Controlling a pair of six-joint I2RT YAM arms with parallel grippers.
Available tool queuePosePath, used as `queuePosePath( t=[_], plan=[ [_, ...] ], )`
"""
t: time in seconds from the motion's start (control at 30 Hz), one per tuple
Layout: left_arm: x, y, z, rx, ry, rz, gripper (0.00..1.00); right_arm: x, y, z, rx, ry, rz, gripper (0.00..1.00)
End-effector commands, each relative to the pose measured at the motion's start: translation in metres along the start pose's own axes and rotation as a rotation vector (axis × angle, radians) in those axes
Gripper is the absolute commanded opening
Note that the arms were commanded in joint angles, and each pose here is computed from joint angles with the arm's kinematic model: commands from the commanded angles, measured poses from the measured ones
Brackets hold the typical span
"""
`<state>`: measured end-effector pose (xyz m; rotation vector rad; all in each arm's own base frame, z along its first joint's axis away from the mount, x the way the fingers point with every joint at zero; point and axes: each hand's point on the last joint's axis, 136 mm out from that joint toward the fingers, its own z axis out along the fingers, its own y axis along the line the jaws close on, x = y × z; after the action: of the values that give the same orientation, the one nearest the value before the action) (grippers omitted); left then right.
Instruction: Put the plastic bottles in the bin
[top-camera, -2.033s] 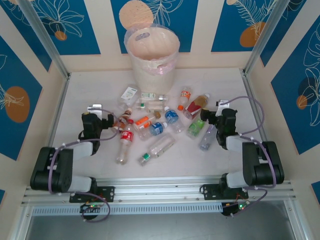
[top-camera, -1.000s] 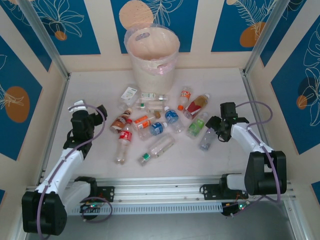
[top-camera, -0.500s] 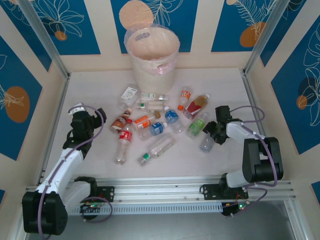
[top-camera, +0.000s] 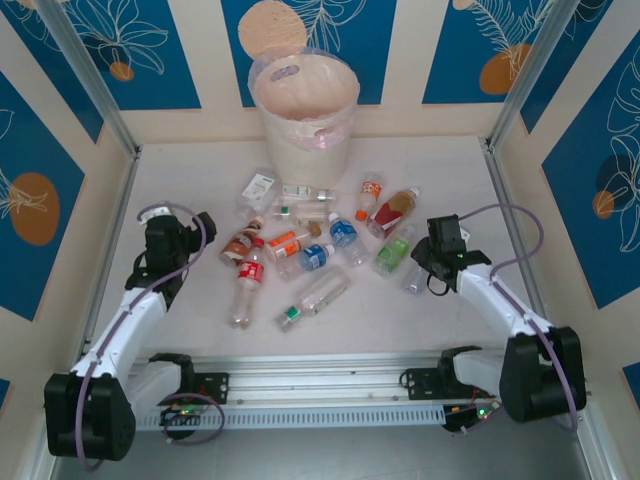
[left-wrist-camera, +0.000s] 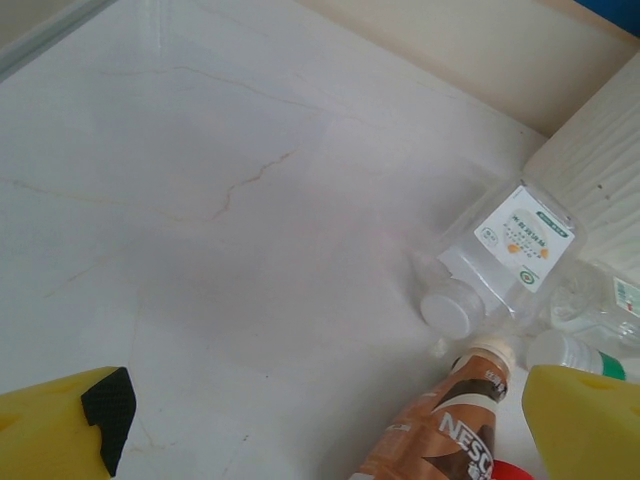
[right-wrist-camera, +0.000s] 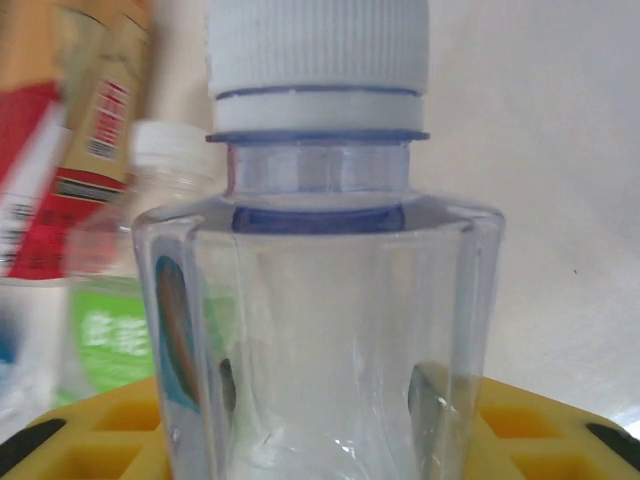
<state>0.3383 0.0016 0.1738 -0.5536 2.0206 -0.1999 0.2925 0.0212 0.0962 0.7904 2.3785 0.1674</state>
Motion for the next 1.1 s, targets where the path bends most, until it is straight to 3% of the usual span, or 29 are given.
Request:
queuePosePath(
  t=[0.0,0.23,0.43,0.77,0.97,1.07],
  plan=[
    [-0.002,-0.013,0.001,0.062,0.038,-0.07,1.0,-0.031,0.023,-0.032,-0.087,-0.13,0.029,0.44],
    [0.028,-0.051,0.016,0.211,0.27,-0.178,1.0,-0.082,0.12,-0.098,-0.487,-0.237,0.005,0.44],
    [0.055,-0.086,0.003,0.259,0.436,-0.085,1.0,-0.106,0.196,-0.142,-0.781,-0.25,-0.064,0.43],
    [0.072,-0.069,-0.013,0.175,0.447,0.014,1.0,-0.169,0.32,-0.193,-1.066,-0.352,-0.206,0.43],
    [0.076,-0.072,-0.02,0.219,0.461,0.054,1.0,-0.214,0.401,-0.183,-1.173,-0.359,-0.202,0.43],
    [0.081,-0.071,-0.021,0.221,0.488,0.069,1.0,-0.228,0.435,-0.16,-1.183,-0.416,-0.238,0.43]
  ],
)
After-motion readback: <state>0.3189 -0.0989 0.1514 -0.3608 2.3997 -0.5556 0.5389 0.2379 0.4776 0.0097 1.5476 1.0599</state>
